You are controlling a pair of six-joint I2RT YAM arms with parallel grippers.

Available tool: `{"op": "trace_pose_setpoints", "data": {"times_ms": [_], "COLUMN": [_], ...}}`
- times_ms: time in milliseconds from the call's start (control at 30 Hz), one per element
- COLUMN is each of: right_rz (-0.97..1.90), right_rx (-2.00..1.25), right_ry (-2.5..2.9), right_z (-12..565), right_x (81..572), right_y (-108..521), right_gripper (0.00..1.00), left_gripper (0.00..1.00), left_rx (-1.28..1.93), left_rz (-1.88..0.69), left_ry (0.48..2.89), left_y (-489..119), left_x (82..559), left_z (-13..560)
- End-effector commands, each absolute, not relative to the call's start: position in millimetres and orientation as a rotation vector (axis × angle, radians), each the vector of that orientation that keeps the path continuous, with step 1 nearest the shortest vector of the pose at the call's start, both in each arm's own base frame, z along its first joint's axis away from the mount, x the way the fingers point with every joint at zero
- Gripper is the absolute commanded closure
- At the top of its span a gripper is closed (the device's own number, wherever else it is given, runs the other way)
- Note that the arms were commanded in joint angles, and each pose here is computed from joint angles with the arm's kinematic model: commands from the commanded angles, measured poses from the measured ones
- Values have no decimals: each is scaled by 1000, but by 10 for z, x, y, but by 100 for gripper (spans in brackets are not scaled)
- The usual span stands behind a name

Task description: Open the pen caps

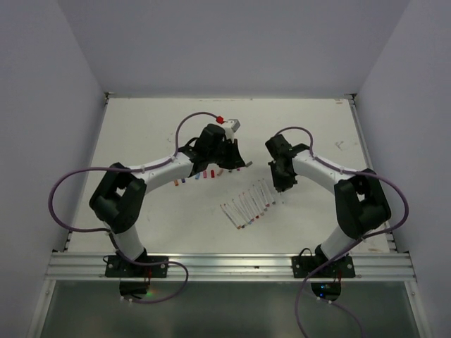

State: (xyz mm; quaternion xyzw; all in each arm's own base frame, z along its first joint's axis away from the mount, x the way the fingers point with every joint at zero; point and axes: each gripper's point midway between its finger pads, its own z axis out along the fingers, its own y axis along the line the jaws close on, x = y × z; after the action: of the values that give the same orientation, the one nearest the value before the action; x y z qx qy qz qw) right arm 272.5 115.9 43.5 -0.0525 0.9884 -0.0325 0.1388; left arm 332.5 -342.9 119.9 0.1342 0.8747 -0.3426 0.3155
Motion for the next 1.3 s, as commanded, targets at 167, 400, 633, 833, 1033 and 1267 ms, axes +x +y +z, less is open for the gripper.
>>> {"op": "trace_pose_setpoints", "data": {"times_ms": [167,400,633,833,1033,1267], "right_rz": [-97,-60,-40,-1,-17,-2], "right_rx": [-170,-146,-95,13,110,96], "right_ry": [2878,2869,2758,2599,2430,2378], "right_z": [149,133,450,943,1541,1876], "right_x": [2772,2707,2775,2845,2816,2728], "right_y": [1192,1206,1176,1127,938,868], "right_gripper": [100,82,51,49,35,34], "left_gripper": [100,100,100,100,100,100], "left_rx": [330,343,341,352,404,415], "left_rz": [-962,-947,-936,-920,-885,-754], "left_ry": [2256,2267,2285,2290,2314,2344], "left_y": [-3591,-3631,-3724,-3842,-4074,-4162], "left_x": [3485,3538,3638,3693,3729,3861], "left_z": [1387,1375,1293,1215,1011,743]}}
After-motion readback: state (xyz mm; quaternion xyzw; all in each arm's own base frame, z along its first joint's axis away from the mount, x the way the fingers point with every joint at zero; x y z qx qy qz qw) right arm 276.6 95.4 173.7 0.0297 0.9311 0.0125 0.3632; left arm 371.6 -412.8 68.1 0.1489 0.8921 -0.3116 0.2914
